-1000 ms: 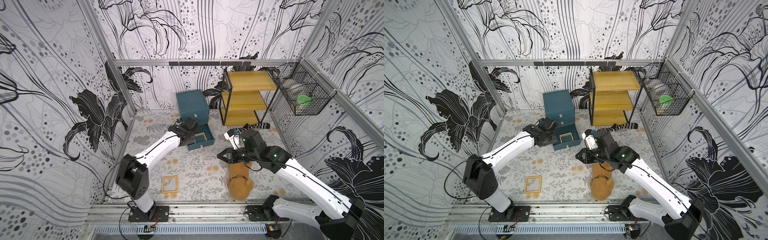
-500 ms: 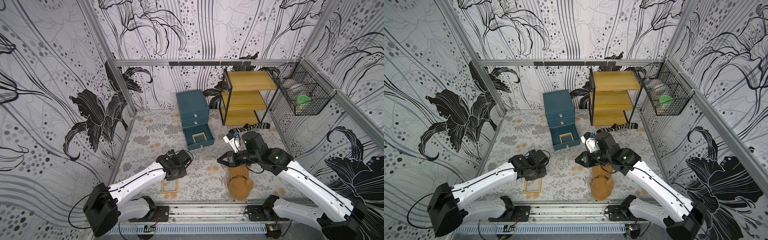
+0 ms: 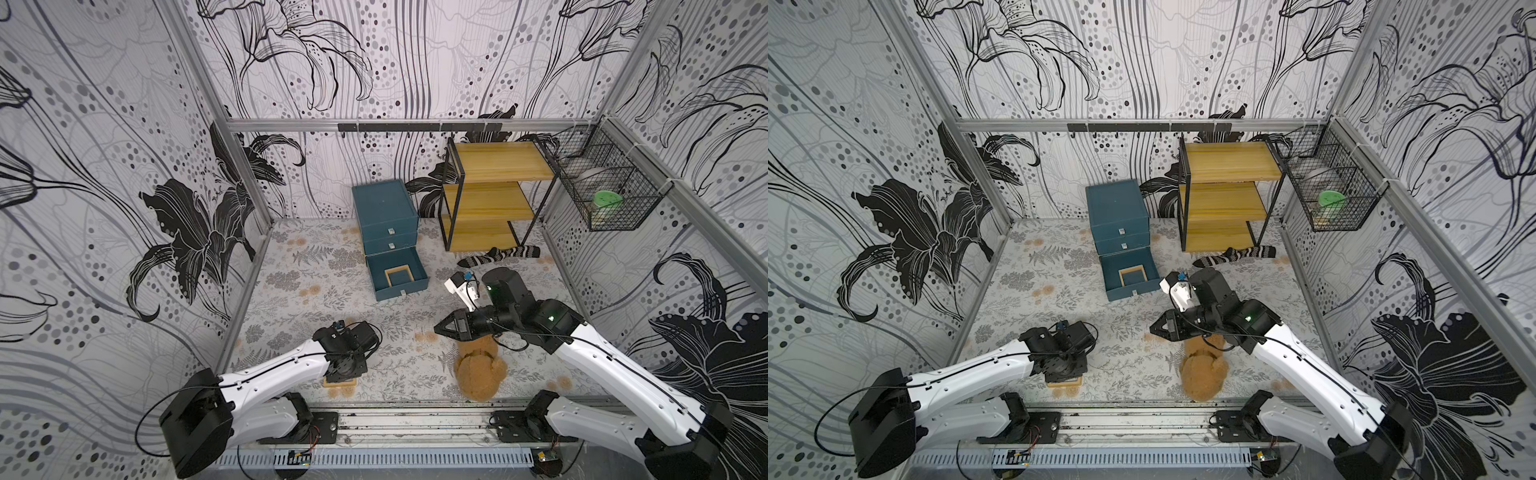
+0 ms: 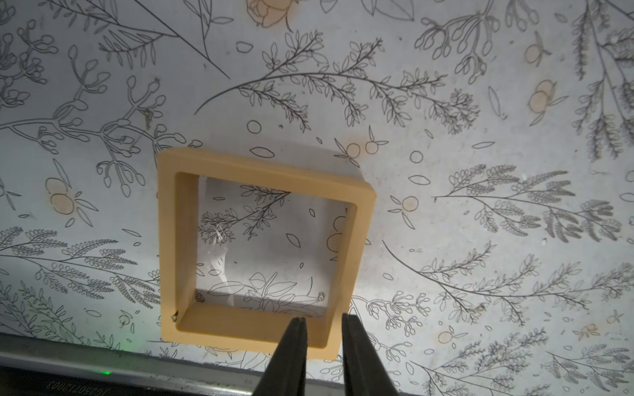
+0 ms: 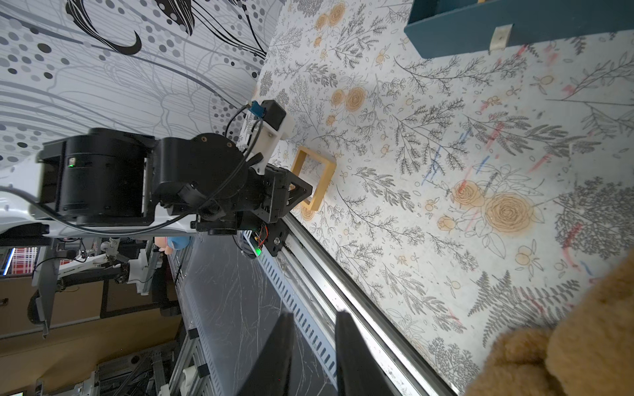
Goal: Place the brooch boxes into the drawer by color
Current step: Pick up the brooch box from the center of the board.
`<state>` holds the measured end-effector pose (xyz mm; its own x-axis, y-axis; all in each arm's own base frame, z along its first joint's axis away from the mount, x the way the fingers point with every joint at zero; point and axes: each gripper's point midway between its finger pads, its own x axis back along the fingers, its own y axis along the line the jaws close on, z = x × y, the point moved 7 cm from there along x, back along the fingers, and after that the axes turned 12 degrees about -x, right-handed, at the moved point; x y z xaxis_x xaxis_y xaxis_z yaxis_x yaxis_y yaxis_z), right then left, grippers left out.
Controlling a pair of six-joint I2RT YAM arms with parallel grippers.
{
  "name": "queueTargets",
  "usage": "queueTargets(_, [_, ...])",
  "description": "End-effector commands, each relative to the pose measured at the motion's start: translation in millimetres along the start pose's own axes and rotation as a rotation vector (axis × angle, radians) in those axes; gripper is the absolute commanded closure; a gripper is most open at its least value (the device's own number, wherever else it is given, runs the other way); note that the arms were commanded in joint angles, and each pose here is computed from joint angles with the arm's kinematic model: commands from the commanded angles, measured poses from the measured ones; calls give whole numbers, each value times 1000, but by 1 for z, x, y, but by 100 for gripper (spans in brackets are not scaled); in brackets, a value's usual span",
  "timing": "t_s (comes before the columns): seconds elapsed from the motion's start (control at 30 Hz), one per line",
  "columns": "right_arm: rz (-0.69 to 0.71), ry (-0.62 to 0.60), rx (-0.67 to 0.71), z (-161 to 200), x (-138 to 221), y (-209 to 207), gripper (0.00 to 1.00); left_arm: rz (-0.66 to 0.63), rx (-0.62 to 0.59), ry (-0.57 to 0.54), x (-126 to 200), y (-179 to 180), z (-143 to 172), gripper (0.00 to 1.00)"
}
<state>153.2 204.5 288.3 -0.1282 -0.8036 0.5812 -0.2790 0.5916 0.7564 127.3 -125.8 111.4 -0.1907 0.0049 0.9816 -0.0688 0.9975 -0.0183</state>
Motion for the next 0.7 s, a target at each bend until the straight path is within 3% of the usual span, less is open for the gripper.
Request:
queueTargets(0.0, [-9, 22, 3, 5, -1, -1, 74, 43, 7, -5, -4, -7, 1, 77])
queueTargets(0.67, [-5, 36, -1, 3, -7, -4, 73, 5, -27, 19, -14, -7, 4, 77])
